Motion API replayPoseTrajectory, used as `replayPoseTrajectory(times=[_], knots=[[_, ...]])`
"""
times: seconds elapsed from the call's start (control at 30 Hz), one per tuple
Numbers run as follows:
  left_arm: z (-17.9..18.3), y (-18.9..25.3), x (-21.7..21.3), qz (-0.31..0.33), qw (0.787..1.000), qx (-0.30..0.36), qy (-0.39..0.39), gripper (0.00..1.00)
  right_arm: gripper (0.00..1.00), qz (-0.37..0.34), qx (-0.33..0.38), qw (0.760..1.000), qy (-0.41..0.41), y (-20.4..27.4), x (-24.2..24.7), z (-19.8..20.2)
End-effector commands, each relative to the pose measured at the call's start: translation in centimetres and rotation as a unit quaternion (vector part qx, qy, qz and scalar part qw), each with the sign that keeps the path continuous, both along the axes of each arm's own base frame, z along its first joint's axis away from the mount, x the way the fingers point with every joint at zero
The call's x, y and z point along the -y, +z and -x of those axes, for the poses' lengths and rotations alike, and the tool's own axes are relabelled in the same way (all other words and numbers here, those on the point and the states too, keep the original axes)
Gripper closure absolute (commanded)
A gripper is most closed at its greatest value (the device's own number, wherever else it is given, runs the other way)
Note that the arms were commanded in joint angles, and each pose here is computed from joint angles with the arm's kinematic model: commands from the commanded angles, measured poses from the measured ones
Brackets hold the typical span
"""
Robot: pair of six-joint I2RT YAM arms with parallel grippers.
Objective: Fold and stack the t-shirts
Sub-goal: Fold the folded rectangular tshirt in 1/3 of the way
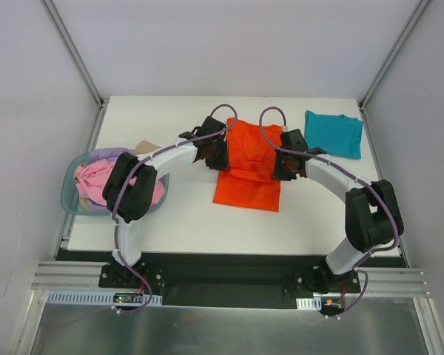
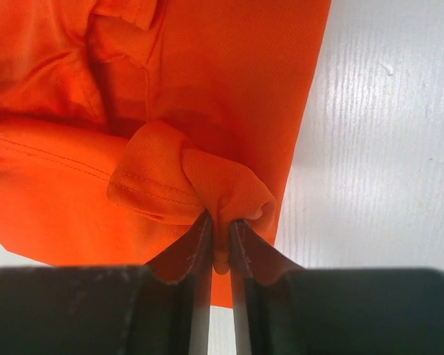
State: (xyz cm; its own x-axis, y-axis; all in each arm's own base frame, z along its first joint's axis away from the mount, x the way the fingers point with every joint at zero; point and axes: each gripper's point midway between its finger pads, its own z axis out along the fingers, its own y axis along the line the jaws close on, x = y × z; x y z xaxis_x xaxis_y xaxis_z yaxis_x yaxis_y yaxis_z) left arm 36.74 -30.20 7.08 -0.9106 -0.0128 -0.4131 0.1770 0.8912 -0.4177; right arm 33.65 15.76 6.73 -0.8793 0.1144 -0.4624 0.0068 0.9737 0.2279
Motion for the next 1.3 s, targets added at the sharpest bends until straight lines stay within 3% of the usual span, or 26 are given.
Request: replayPoseTrajectory(times=[0.0, 0.03, 0.07, 0.1, 0.17, 0.2, 0.23, 0.4, 0.67, 0.97, 1.23, 1.27], knots=[[-1.0, 1.3, 0.8, 0.02, 1.0, 0.011, -0.007, 0.69, 0.77, 0.004, 0.037, 0.999, -0.014, 1.9, 0.3, -2.2], [-1.0, 1.5, 0.8, 0.02, 1.0, 0.013, -0.007, 0.62, 0.6, 0.006, 0.038, 0.999, -0.013, 2.0, 0.3, -2.2], [-1.0, 2.0, 0.8, 0.022, 1.0, 0.018, -0.007, 0.53, 0.51, 0.006, 0.034, 0.999, -0.012, 2.1, 0.3, -2.1], [-1.1, 2.4, 0.7, 0.021, 0.999, 0.025, -0.005, 0.37, 0.44, 0.005, 0.037, 0.999, -0.012, 2.5, 0.2, -2.3], [-1.1, 3.7, 0.3, 0.022, 0.999, 0.041, -0.001, 0.19, 0.28, 0.005, 0.034, 0.999, -0.002, 3.0, 0.1, -2.0], [-1.0, 4.3, 0.1, 0.024, 0.999, 0.047, 0.001, 0.01, 0.22, 0.003, 0.034, 0.999, 0.002, 3.2, 0.1, -1.8], [-0.8, 4.9, 0.0, 0.027, 0.998, 0.052, 0.001, 0.01, 0.01, -0.002, 0.042, 0.999, 0.003, 3.9, 0.1, -1.6], [1.3, 8.5, -1.4, 0.046, 0.996, 0.078, 0.01, 0.01, 0.03, -0.018, 0.074, 0.997, 0.004, 6.0, 0.6, 0.1], [7.3, 9.2, -4.5, 0.069, 0.994, 0.073, 0.032, 0.01, 0.03, -0.139, 0.088, 0.981, 0.105, 7.4, -4.6, 5.0], [12.9, 5.5, -7.1, 0.065, 0.995, 0.039, 0.067, 0.01, 0.03, -0.067, 0.053, 0.982, 0.168, 4.2, -8.4, 5.8], [14.6, 4.0, -8.3, 0.061, 0.995, 0.028, 0.074, 0.01, 0.03, -0.012, 0.061, 0.988, 0.139, 2.9, -8.9, 1.2], [14.6, 4.0, -8.3, 0.061, 0.995, 0.029, 0.074, 0.01, 0.03, 0.021, 0.05, 0.991, 0.125, 1.7, -8.1, 0.4]])
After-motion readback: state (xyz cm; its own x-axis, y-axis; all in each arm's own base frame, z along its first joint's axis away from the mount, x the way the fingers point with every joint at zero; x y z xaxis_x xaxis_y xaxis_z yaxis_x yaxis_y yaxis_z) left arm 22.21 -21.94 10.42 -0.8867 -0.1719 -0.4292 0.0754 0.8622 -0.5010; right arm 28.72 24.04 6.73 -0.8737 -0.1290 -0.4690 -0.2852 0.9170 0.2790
